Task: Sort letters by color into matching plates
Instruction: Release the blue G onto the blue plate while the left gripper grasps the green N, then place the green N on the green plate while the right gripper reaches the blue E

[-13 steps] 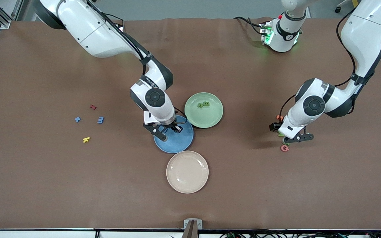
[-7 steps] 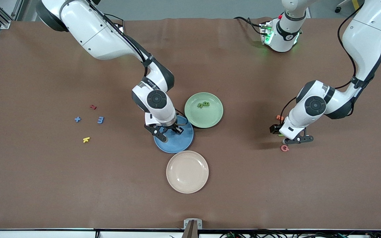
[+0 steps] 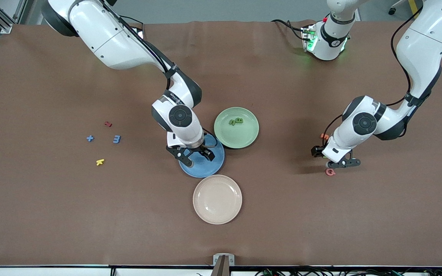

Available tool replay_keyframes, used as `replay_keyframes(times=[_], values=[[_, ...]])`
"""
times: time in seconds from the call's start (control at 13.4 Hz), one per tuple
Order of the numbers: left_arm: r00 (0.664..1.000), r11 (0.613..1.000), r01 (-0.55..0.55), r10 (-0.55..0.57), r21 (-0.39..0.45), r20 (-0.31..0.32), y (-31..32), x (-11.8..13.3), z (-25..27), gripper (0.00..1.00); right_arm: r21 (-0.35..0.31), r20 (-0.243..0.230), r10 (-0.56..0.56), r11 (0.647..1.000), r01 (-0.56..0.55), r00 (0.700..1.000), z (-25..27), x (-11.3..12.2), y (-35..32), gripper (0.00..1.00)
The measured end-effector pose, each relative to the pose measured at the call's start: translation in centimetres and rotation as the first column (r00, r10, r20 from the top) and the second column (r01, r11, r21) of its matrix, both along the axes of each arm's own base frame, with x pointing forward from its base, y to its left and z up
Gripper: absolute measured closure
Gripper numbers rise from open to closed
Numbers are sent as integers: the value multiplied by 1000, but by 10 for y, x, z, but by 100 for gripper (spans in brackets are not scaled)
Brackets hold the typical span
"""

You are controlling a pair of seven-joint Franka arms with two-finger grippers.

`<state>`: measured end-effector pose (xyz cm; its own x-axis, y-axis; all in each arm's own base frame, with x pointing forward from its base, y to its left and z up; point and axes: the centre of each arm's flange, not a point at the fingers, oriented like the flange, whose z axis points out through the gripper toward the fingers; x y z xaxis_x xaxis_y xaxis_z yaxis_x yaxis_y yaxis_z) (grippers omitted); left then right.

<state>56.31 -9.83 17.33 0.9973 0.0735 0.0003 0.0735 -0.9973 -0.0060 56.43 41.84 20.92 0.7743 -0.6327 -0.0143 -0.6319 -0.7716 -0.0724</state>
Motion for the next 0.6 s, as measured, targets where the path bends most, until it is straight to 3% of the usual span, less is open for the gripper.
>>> replay_keyframes(times=[0.07,0.22,0.3,0.45,0.52,0.6], values=[[1000,1000,-1,1,-1,0,0,0,0,26,-8,-2,-1,1000,1,1000,0,3,-4,0],[1000,1000,-1,1,-4,6,0,1,1,38,-44,-24,28,999,-29,999,3,8,-17,0],[1000,1000,-1,1,-5,7,0,1,1,38,-58,-31,46,997,-48,998,9,12,-26,0],[1000,1000,-3,3,-5,12,1,3,3,54,-77,-33,92,993,-95,995,24,21,-55,0],[1000,1000,-3,3,-5,13,0,3,3,54,-88,-38,122,988,-125,992,29,22,-73,0],[1000,1000,-3,3,-5,15,1,4,4,62,-99,-45,153,983,-157,987,34,22,-94,0]])
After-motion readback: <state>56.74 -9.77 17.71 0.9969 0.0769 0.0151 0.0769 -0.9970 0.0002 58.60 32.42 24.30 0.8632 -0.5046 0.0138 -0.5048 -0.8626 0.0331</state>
